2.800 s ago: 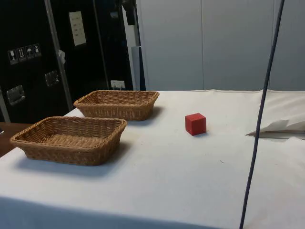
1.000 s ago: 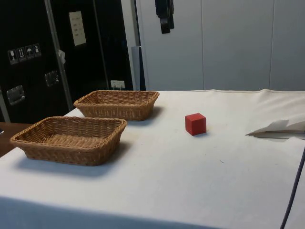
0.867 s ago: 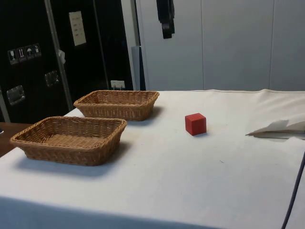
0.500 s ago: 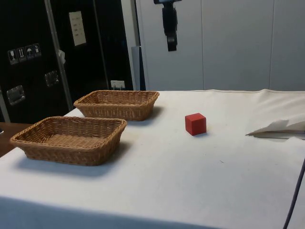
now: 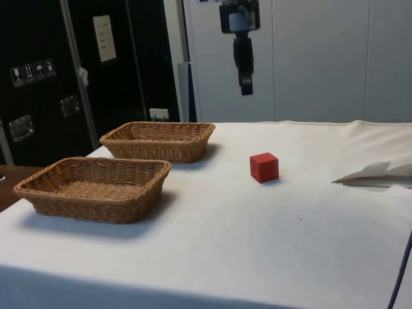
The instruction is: Pick up the red cube and place it into the right basket.
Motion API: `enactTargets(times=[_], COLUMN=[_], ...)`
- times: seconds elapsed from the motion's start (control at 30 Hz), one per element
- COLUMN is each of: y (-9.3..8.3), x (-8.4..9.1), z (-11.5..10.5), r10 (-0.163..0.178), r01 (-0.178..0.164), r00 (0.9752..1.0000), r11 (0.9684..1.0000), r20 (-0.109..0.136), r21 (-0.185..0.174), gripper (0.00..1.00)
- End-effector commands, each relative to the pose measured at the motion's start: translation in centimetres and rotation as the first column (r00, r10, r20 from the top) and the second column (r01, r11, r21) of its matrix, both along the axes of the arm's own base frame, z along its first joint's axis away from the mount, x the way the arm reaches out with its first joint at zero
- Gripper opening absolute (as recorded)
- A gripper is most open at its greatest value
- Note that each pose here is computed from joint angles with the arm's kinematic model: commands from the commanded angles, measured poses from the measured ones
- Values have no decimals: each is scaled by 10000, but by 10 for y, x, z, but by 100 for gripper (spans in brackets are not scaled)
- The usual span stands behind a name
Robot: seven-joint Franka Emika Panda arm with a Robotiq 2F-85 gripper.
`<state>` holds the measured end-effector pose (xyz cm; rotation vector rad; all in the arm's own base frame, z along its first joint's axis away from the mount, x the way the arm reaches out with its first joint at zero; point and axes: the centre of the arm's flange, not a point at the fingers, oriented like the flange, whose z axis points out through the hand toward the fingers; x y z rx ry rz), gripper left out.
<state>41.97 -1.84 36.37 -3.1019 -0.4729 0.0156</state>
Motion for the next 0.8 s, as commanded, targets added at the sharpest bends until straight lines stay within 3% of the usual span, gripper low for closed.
enactTargets(times=[0.0, 0.1, 0.13, 0.4, 0.47, 0.5, 0.77], y=[0, 0, 0, 1, 1, 1, -2], x=[-3, -5, -7, -20, -22, -23, -31], z=[-6, -10, -15, -46, -49, -53, -81], r10=[115, 142, 256, 724, 742, 826, 1304], r01=[-115, -142, -256, -725, -744, -827, -1305], r00=[9999, 9999, 9996, 9972, 9972, 9964, 9913], r11=[9999, 9999, 9997, 9974, 9972, 9966, 9915], r20=[94, 31, 136, 207, 118, 201, 149], r21=[-35, 31, -7, 54, 92, 47, 12], gripper=[100, 100, 100, 100, 100, 100, 100])
